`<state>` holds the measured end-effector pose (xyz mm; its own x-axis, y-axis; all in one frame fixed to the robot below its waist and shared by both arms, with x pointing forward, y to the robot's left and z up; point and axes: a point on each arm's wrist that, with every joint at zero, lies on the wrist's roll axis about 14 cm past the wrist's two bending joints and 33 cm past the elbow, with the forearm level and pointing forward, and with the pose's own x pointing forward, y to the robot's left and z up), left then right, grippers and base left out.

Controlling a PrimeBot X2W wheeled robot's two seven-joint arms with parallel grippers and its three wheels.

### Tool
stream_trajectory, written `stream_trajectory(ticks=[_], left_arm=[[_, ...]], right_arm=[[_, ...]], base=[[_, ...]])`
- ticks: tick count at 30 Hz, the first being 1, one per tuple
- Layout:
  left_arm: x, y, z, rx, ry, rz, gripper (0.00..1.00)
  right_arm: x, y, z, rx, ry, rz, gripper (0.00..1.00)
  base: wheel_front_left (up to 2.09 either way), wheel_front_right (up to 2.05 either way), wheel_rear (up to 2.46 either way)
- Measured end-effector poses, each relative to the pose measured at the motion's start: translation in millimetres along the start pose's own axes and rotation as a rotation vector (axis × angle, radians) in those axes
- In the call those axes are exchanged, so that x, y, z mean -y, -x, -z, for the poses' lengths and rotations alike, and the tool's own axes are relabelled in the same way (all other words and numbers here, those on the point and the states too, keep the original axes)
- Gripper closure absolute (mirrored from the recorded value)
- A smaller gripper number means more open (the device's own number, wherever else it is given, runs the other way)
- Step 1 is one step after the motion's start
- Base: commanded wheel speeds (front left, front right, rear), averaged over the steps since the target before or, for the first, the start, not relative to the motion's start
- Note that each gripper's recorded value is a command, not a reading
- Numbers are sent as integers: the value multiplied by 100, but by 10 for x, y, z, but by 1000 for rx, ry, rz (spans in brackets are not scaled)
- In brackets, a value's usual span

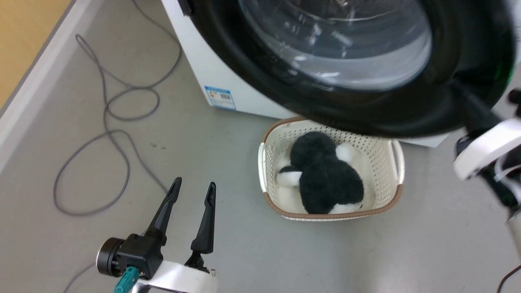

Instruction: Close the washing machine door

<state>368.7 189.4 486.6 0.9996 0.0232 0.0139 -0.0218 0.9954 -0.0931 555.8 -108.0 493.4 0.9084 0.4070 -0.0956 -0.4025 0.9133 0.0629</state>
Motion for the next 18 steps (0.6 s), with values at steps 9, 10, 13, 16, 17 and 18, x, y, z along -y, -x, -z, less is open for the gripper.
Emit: stream_trajectory(ticks=[9, 10, 13, 16, 17, 18], left_arm=[[-30, -65, 75, -21, 8, -12, 0], [-33, -67, 80, -23, 8, -14, 0], [-40, -75, 92, -26, 10, -16, 0], [-22, -98, 100, -27, 11, -12, 0], [-18, -106, 105, -29, 11, -13, 0], [-11, -113, 110, -30, 11, -11, 0]], right_arm=[[352, -376, -99, 4, -37, 82, 100], [374, -406, -112, 4, -40, 88, 100], [482, -478, -160, 14, -60, 120, 100], [591, -532, -229, 33, -71, 151, 100], [609, -551, -241, 36, -71, 156, 100], [626, -567, -241, 37, -73, 160, 100]], base=[[0, 0, 0], [0, 0, 0], [0, 0, 0], [0, 0, 0], [0, 0, 0], [0, 0, 0]])
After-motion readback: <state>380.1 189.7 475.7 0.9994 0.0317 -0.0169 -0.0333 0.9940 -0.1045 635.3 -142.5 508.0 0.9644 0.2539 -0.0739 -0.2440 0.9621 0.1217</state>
